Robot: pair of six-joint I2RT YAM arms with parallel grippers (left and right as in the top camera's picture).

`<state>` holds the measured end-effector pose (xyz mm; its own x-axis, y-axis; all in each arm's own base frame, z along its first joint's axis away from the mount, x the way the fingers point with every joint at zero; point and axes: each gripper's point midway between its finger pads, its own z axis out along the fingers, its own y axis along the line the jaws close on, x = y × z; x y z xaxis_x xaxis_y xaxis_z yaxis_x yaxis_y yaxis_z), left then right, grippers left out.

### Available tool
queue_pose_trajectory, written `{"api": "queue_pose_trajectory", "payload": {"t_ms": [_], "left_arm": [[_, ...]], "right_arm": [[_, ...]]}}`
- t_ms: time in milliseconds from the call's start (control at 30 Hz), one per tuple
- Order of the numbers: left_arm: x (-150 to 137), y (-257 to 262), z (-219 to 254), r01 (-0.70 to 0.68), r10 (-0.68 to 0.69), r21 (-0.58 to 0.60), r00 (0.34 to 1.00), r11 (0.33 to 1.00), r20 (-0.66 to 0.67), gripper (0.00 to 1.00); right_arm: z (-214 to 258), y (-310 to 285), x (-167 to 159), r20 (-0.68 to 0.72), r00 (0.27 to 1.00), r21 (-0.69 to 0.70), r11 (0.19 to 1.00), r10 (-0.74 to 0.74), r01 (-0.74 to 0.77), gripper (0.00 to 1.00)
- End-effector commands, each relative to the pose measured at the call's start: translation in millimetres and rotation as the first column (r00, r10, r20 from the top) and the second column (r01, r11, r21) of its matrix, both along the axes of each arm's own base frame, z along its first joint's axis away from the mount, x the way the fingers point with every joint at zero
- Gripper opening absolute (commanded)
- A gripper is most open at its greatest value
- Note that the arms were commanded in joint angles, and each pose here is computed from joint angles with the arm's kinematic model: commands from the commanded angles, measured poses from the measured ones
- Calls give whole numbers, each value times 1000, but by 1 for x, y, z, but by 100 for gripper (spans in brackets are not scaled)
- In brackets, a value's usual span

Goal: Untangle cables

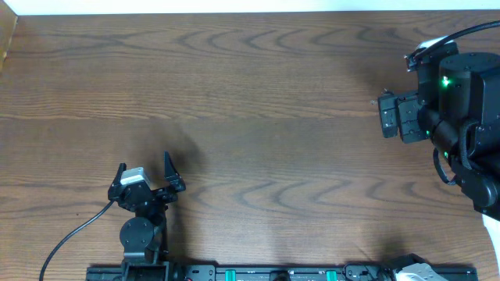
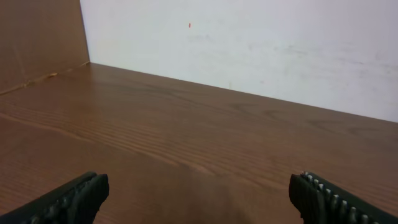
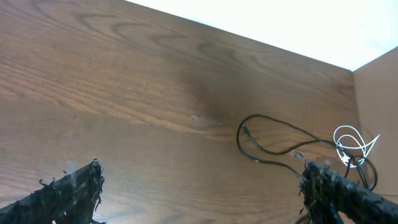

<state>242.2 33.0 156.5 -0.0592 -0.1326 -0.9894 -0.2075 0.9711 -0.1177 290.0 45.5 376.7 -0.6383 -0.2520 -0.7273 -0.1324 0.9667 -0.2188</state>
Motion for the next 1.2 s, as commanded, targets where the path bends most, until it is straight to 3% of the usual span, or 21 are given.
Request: {"api": "queue_pose_trajectory", "payload": {"t_ms": [0,267,300,400,533,667,900,1033,1167], "left_arm": [[-2,2,-17,-10,11,18,998,1000,-60,98],[-2,2,-17,-10,11,18,998,1000,-60,98],[-2,2,-17,-10,11,18,998,1000,-60,98],[-2,2,-17,-10,11,18,998,1000,-60,98],[-2,2,-17,-10,11,18,998,1000,-60,98],[-2,2,-17,-10,11,18,998,1000,-60,98],[-2,2,-17,-10,11,18,998,1000,-60,98],[-2,2,-17,-10,11,18,998,1000,-60,98],[-2,2,-17,-10,11,18,998,1000,-60,98]], "right_arm": [[4,1,-2,13,1000,2,1000,8,-8,99],[3,11,-3,2,999,44,998,47,-47,99],[10,25,7,49,997,123,990,65,-71,99],[20,39,35,210,975,172,979,76,-113,99],[-3,55,48,372,922,228,952,112,-207,99],[-40,44,32,490,867,234,946,85,-225,99],[-75,-29,-31,654,754,201,976,-67,-87,99],[-86,-43,-54,717,697,23,999,13,-43,99],[-100,-32,-63,741,662,-58,993,112,-103,99]]}}
